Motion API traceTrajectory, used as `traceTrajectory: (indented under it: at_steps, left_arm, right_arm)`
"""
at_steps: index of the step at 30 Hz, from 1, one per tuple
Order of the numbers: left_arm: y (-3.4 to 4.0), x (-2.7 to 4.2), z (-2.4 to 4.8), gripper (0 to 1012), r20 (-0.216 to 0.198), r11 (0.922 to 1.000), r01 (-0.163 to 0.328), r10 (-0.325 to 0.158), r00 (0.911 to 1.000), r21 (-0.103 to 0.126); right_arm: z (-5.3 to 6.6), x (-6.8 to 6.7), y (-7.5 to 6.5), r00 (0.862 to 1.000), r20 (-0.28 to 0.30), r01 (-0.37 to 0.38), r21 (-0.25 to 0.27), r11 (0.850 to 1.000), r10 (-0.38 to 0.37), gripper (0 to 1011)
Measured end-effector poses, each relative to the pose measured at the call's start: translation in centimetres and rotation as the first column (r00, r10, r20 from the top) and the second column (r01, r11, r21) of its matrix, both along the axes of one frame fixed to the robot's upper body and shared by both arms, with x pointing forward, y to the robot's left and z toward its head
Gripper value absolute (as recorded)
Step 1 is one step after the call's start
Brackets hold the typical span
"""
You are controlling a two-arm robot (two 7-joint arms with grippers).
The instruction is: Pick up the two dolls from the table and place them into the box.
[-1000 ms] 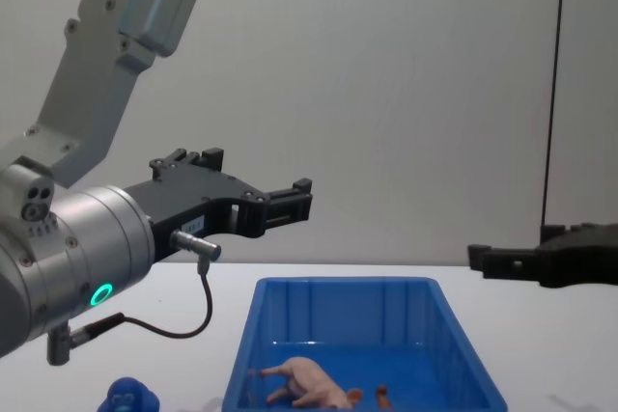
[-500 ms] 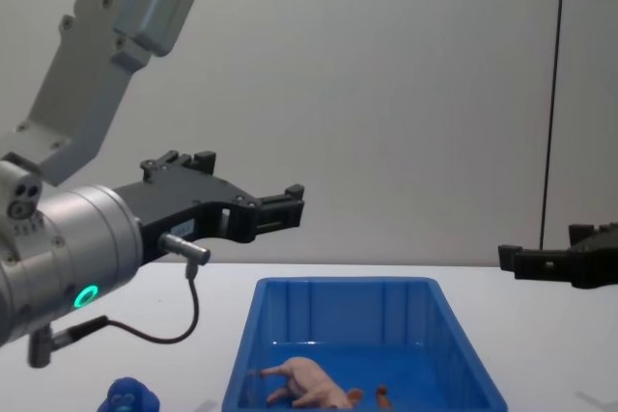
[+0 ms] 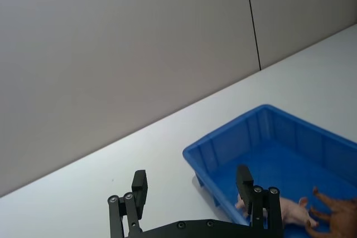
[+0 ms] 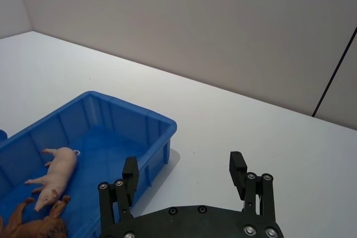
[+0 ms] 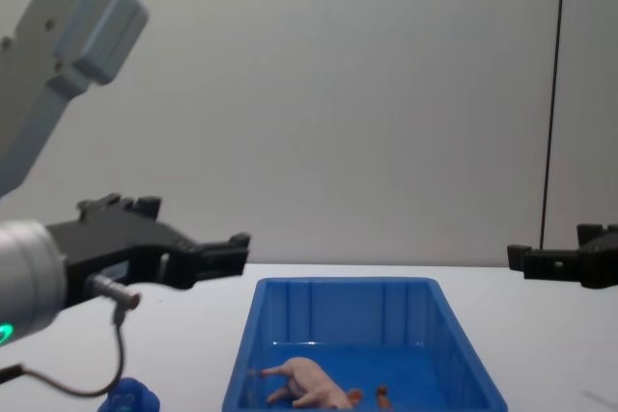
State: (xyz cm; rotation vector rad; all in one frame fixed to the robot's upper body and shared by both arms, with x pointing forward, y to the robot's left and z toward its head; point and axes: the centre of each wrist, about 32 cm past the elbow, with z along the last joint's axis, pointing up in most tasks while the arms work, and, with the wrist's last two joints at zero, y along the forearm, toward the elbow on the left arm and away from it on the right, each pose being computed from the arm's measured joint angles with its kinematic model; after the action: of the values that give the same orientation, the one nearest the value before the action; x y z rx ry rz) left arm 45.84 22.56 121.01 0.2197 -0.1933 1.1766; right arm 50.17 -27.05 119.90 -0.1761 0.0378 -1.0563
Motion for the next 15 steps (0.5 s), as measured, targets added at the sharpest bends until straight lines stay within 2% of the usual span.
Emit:
traceTrajectory:
  at_steps: [7,15]
  left_arm:
    - [1.31,-0.84,-0.81,1002,-0.053,0.9998,-0.019,0.018,0.9984,-0.003]
    - [2.88,-0.82,-2.33,1002,-0.1,0.9995,-0.03,0.028,0.9945,-0.012]
  right_arm:
    - [0.0,0.0,-0.1,1.0,0.001,0.001,-0.001,1.0,-0.001,1001]
    - [0.0,0.0,-0.2,1.0,0.001,0.001,0.0,1.0,-0.001,1001]
